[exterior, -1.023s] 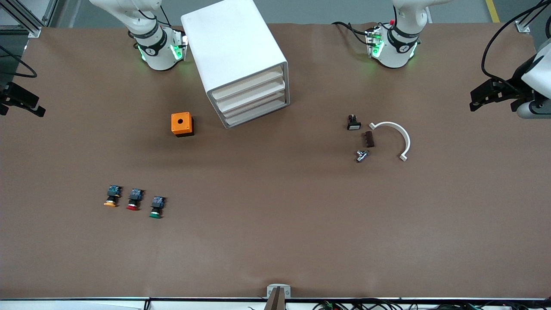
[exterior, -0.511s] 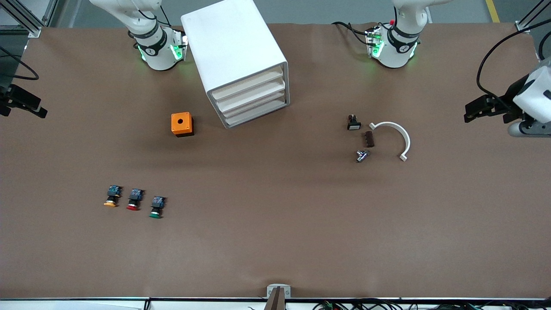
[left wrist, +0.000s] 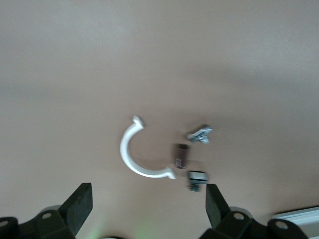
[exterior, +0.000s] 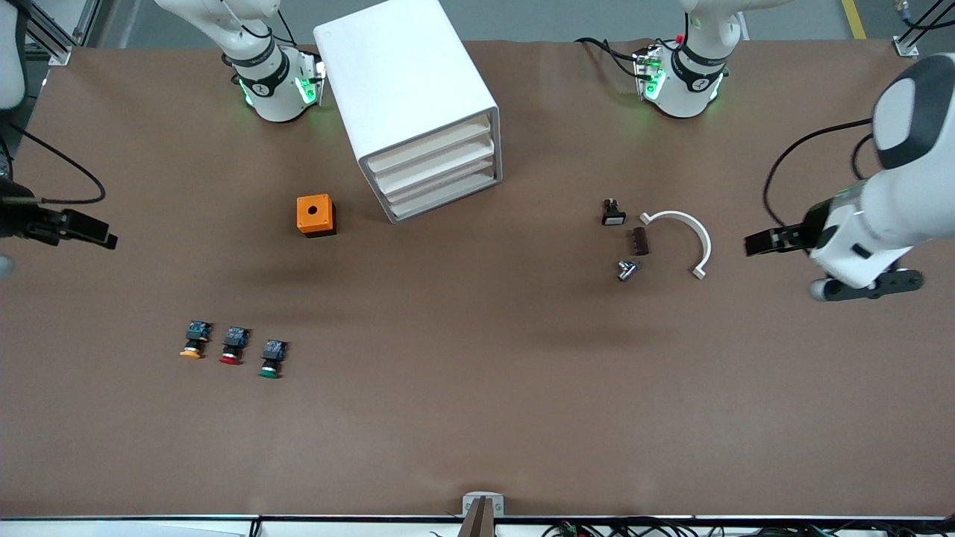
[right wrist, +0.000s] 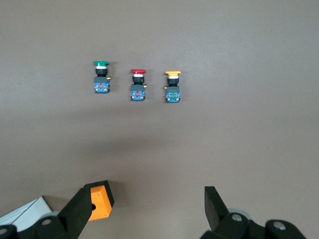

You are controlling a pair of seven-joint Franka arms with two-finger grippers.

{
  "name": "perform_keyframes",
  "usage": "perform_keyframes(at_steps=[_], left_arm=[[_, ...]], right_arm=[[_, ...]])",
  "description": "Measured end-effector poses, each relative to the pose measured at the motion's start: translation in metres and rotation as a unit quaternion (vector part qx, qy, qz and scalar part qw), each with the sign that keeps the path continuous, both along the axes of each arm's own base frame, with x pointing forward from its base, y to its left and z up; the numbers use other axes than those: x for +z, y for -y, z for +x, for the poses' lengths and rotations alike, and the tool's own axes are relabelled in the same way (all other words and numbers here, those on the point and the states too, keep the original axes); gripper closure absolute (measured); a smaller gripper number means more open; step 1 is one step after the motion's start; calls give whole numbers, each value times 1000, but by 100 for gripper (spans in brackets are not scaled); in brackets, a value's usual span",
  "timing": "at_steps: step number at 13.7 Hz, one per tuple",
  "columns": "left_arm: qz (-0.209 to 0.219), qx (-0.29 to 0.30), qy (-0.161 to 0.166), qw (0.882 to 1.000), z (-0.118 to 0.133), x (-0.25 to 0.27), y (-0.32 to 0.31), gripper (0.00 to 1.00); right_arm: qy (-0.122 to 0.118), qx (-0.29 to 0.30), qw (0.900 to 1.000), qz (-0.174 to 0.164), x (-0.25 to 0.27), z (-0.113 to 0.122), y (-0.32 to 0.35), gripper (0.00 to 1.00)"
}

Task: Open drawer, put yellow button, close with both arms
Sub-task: 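Reach the left gripper to the drawer while the right gripper reaches the yellow button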

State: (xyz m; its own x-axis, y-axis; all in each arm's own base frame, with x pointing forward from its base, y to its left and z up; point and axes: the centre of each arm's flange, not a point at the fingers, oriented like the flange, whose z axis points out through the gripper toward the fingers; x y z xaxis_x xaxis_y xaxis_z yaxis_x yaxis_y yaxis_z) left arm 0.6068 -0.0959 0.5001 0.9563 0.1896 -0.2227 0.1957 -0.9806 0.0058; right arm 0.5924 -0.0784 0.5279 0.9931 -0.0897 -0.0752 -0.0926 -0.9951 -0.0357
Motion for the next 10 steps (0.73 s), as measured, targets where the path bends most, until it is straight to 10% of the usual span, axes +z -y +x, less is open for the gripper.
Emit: perform_keyframes(at_steps=[6,10], left_arm=[[-1,153,-71,986,3,-76,92,0],[40,277,-136,950,-18,-118,167,0]], right_arm=[[-25,-5,1000,0,-114,41,19,0],[-35,-12,999,-3,-190,56,39,0]])
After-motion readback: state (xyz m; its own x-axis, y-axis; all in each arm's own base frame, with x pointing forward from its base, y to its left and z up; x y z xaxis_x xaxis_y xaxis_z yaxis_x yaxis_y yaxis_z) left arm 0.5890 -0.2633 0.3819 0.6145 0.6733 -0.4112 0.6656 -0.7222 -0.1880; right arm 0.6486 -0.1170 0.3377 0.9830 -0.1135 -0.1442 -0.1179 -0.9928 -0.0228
